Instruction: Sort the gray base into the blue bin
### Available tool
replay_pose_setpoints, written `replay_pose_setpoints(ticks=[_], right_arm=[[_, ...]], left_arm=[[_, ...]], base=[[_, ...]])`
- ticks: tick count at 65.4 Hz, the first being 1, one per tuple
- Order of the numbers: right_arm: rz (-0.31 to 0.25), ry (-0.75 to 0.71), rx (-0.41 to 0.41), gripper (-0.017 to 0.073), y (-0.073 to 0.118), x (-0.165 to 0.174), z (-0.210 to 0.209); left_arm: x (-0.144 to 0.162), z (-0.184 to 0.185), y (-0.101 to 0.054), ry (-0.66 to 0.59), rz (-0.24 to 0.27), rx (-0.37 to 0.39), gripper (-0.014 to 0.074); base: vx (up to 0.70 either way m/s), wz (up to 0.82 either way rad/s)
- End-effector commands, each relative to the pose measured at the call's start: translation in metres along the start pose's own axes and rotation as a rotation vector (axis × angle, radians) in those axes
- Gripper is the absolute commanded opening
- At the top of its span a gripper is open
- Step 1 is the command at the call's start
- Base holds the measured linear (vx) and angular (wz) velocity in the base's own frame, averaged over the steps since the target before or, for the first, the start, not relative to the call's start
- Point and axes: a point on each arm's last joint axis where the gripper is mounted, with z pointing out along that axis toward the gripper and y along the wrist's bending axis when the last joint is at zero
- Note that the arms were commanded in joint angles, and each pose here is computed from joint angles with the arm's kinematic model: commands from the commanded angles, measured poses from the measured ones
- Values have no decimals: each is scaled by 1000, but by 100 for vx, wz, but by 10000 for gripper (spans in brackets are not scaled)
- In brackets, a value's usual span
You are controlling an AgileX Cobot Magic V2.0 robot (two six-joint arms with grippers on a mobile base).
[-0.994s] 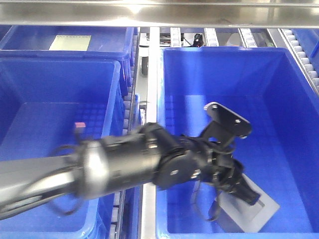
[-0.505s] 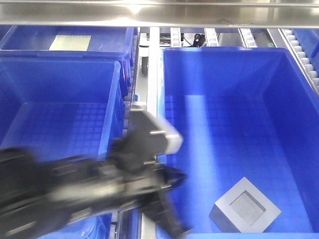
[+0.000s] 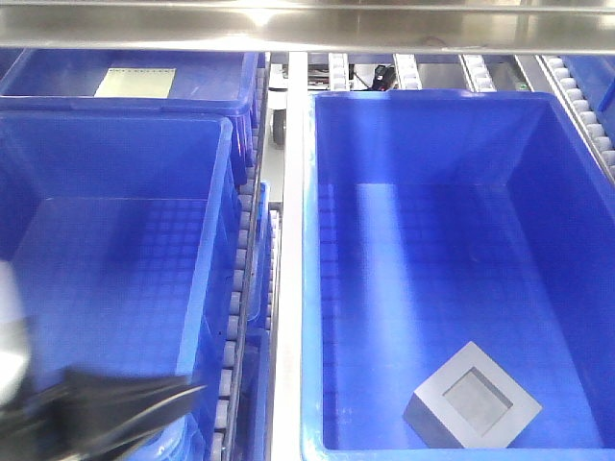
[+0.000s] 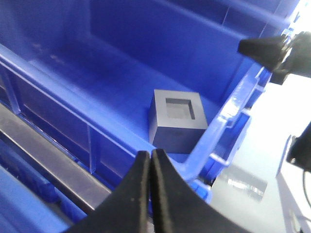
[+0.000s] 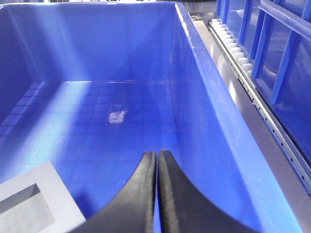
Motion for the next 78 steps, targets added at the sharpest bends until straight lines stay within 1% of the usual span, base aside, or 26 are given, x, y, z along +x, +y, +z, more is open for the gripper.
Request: replay_pose_setpoints(ticks=[1, 9, 18, 26, 65, 75, 78], right_arm=[[-15, -64, 1, -5, 0, -6, 0], [-15, -64, 1, -5, 0, -6, 0], [-15, -64, 1, -5, 0, -6, 0], [-15, -64, 1, -5, 0, -6, 0], [-15, -64, 1, -5, 0, -6, 0], [-15, -64, 1, -5, 0, -6, 0], [-15, -64, 1, -5, 0, -6, 0]], left_arm=[[-2, -24, -1, -143, -28, 25, -8], [14, -47, 1, -220, -28, 36, -8], [30, -63, 3, -255, -28, 42, -7], [36, -73, 4, -293, -28, 48, -8], [36, -74, 4, -301, -26, 48, -8], [37, -74, 4, -296, 7, 43, -8], [37, -74, 4, -296, 9, 43, -8]], base=[[0, 0], [0, 0], [0, 0], [0, 0], [0, 0], [0, 0], [0, 0]])
